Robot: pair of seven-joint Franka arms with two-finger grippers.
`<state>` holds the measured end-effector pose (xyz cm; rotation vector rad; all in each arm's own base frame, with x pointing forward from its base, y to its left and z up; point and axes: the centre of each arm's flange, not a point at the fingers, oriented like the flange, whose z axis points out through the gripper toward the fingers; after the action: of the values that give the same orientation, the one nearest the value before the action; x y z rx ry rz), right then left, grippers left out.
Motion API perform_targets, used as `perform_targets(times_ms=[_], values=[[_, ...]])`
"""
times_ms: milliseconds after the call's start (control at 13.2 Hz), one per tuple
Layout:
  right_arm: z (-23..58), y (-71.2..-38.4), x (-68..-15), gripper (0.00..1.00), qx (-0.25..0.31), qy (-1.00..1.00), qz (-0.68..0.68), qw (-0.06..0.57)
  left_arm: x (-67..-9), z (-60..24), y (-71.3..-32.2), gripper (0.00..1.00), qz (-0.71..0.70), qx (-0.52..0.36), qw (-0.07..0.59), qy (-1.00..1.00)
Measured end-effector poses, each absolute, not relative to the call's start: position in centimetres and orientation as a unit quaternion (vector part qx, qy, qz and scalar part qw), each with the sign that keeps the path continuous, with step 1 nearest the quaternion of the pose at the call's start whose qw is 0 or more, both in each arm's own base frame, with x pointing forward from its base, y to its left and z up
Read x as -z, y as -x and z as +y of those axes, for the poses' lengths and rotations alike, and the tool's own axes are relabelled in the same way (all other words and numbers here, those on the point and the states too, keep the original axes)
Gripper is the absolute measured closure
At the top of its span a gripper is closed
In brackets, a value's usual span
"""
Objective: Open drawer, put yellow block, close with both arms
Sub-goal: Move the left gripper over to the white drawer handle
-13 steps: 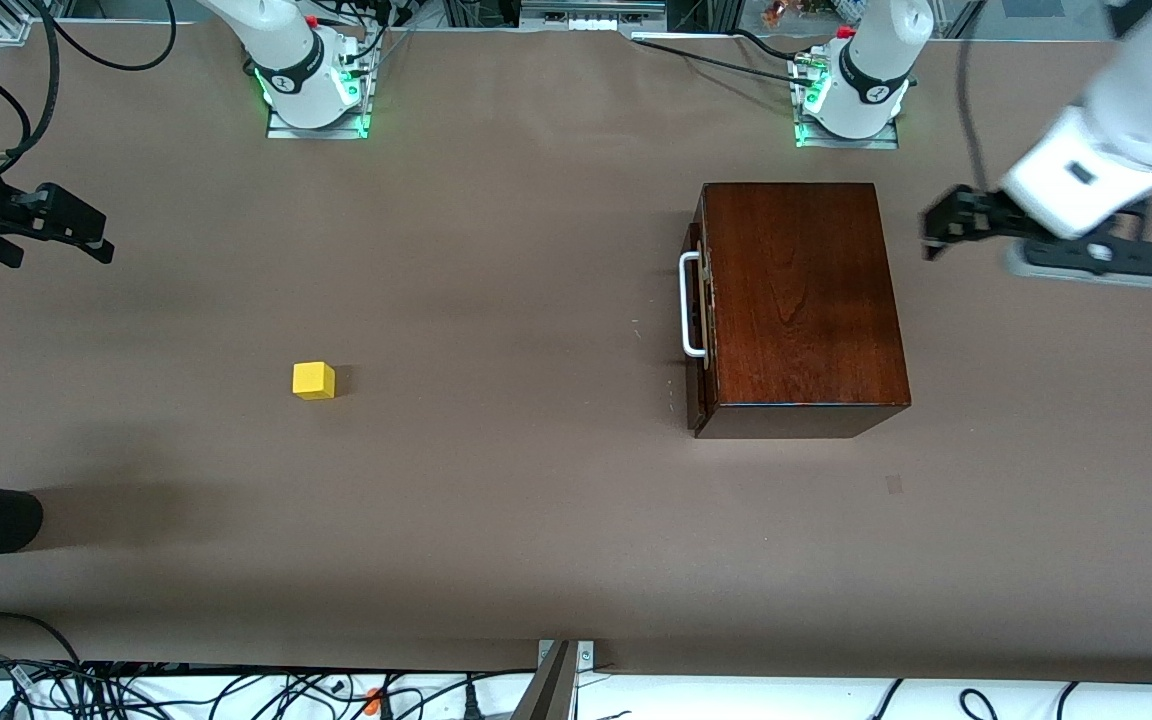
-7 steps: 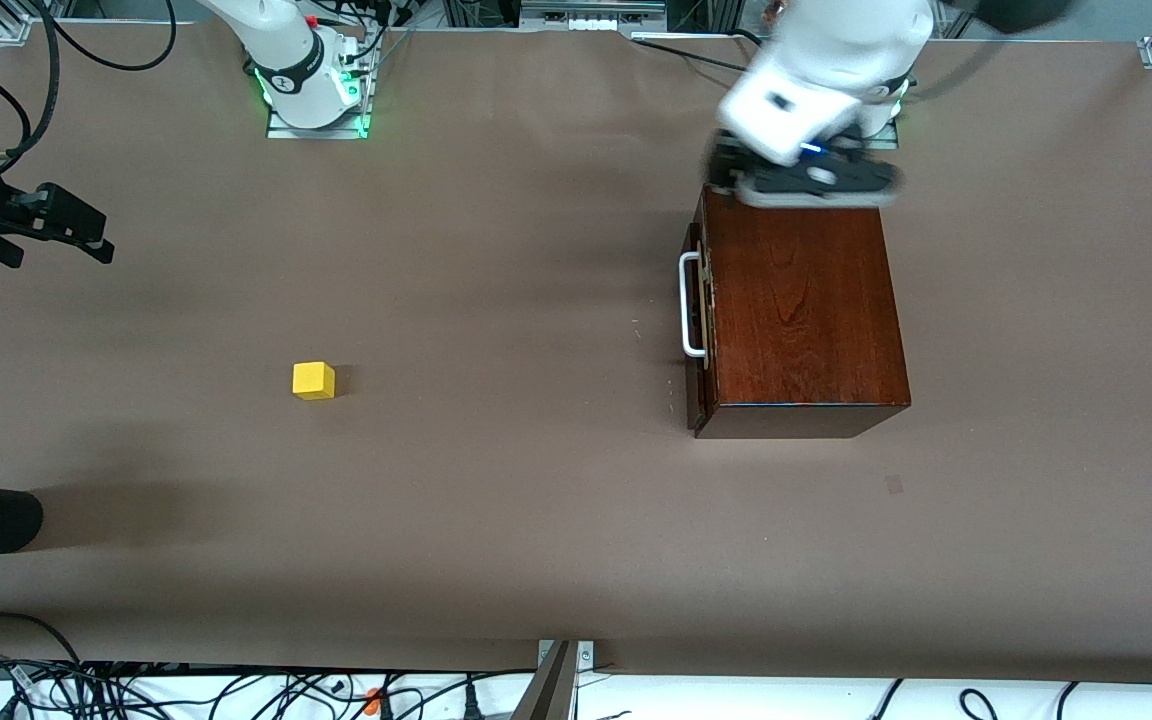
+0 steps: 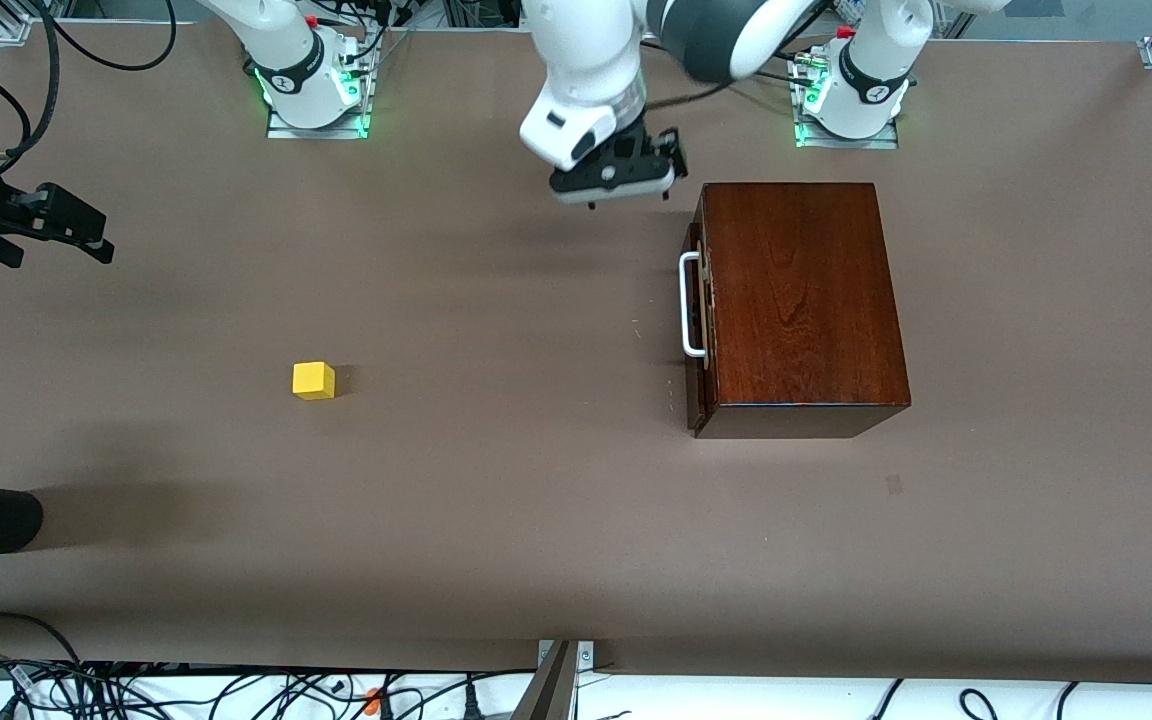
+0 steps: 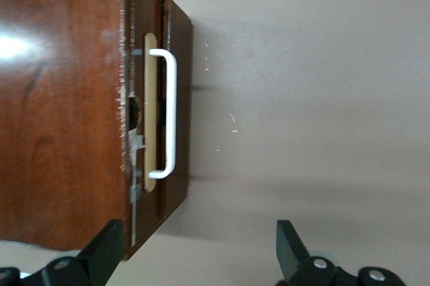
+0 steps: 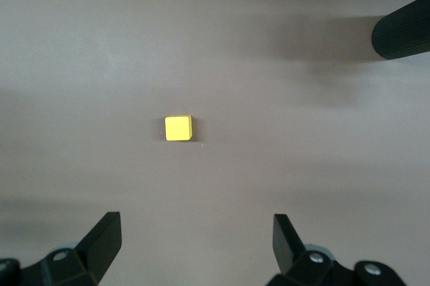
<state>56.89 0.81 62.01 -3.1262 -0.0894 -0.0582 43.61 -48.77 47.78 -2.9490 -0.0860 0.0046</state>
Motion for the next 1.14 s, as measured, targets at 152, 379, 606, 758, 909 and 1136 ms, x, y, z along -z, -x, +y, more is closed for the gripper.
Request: perform_targets(times_ms=[152,379,606,758,909,1136], values=[[0.8,-56.9,-62.0,0.00,0.019,0.999,-0.029,0.007,-44.5,-48.6,-45.2,0.00,-0.030,0.006,0.103,0.994],[0.8,-56.9,-62.0,0.00,0.019,0.999,-0.029,0.007,-39.2,-48.1,-45.0,0.00,-0.023,0.011,0.117,0.993],[0.7,-56.9,-62.0,0.00,0.019,0.999,-0.028,0.007,-35.1,-46.9,-45.1,0.00,-0.018,0.022,0.135,0.990],[0.7,-56.9,-62.0,0.00,0.019,0.999,-0.028,0.007,-32.8,-46.4,-45.6,0.00,-0.012,0.024,0.148,0.989],[0.7,-56.9,-62.0,0.00,0.019,0.999,-0.028,0.007,-30.8,-46.3,-45.8,0.00,-0.004,0.021,0.160,0.987],[0.7,-56.9,-62.0,0.00,0.019,0.999,-0.028,0.007,-28.8,-46.0,-46.1,0.00,0.000,0.016,0.171,0.985]])
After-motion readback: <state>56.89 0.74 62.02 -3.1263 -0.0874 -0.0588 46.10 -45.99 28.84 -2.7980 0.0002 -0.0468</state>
